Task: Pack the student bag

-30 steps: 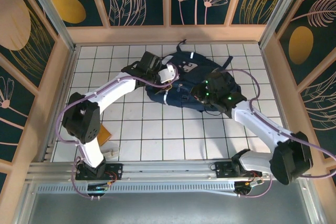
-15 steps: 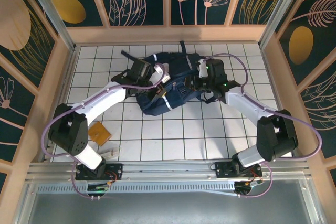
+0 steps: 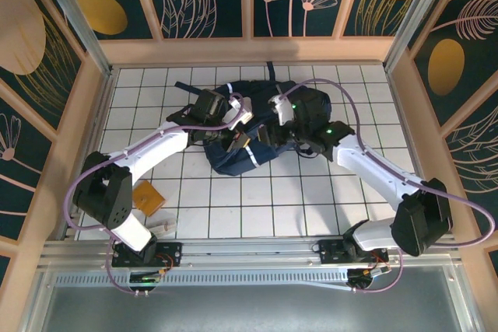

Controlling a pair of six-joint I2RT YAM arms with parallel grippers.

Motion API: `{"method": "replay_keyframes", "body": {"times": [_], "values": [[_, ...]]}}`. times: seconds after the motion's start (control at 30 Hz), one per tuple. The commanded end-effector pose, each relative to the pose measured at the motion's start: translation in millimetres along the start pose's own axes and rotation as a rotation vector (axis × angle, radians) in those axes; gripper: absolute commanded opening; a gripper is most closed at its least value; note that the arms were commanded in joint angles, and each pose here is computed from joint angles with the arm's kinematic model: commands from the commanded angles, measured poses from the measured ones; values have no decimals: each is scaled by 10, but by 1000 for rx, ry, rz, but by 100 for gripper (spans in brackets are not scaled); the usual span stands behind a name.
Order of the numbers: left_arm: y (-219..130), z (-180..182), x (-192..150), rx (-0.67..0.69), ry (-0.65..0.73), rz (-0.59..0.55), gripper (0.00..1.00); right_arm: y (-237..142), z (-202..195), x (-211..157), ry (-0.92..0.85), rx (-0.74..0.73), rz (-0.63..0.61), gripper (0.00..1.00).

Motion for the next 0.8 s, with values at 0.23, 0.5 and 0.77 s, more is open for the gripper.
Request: {"method": "replay_keyframes", "body": {"times": [0.23, 0.5, 0.77], "values": [[-112, -234, 480, -136, 75, -181, 0, 206, -221, 158, 210, -355, -46, 34], [-124, -205, 503, -113, 74, -186, 0, 218, -256, 142, 269, -698, -163, 26], [-98, -137, 456, -73, 78, -162, 0, 73, -215, 191, 235, -740, -200, 5]]}}
Point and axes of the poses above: each hand's point on the last joint's axis, 136 mm out from that joint toward the fingers, its own y axis out along the fingers, its own z axis along the line the jaws close on, x = y × z, the point moved 3 cm from there along -y, back along the fingers, and after that the axes turned 8 degrees about y, right-handed, at the moved point
